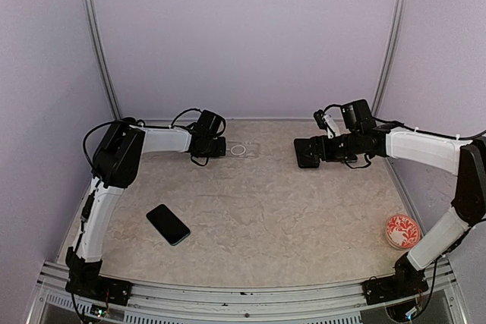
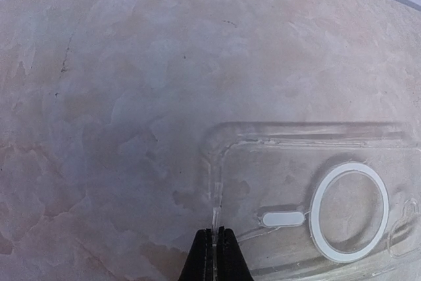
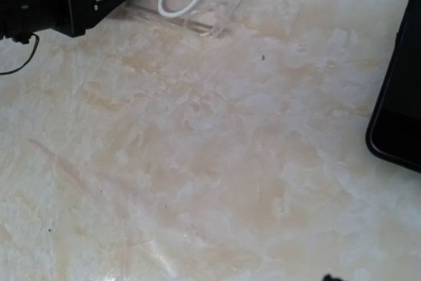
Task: Put the phone into the phone case
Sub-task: Pick up the phone case from the center of the board, then place the phone case at the center of the board.
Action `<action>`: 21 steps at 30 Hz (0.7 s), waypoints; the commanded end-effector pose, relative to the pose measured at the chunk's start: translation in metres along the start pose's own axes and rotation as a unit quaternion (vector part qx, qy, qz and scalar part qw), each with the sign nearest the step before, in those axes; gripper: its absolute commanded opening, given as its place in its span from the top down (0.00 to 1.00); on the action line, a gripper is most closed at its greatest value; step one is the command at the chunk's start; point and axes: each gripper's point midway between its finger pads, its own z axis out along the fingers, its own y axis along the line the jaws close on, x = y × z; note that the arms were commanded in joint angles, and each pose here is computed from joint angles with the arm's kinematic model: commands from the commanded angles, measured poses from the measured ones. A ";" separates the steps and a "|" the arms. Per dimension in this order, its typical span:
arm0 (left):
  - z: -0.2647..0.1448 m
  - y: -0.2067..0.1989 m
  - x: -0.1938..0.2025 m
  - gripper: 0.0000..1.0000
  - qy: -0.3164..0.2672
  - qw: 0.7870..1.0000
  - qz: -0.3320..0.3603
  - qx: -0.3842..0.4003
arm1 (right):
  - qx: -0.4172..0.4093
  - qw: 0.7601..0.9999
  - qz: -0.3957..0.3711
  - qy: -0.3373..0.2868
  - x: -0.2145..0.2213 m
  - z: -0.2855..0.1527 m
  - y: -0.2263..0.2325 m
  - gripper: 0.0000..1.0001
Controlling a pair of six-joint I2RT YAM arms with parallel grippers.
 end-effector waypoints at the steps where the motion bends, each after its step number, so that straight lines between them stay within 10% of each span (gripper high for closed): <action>1: -0.005 0.001 0.026 1.00 0.038 0.999 0.029 0.016 | -0.012 1.000 -0.014 -0.009 -0.004 -0.006 0.010 0.29; 11: -0.046 -0.022 0.052 1.00 0.045 0.987 0.132 0.083 | -0.043 0.999 -0.002 -0.002 0.000 -0.022 0.026 0.28; 21: -0.085 -0.077 0.091 1.00 0.056 0.934 0.269 0.229 | -0.026 0.999 0.027 -0.014 -0.007 -0.052 0.033 0.01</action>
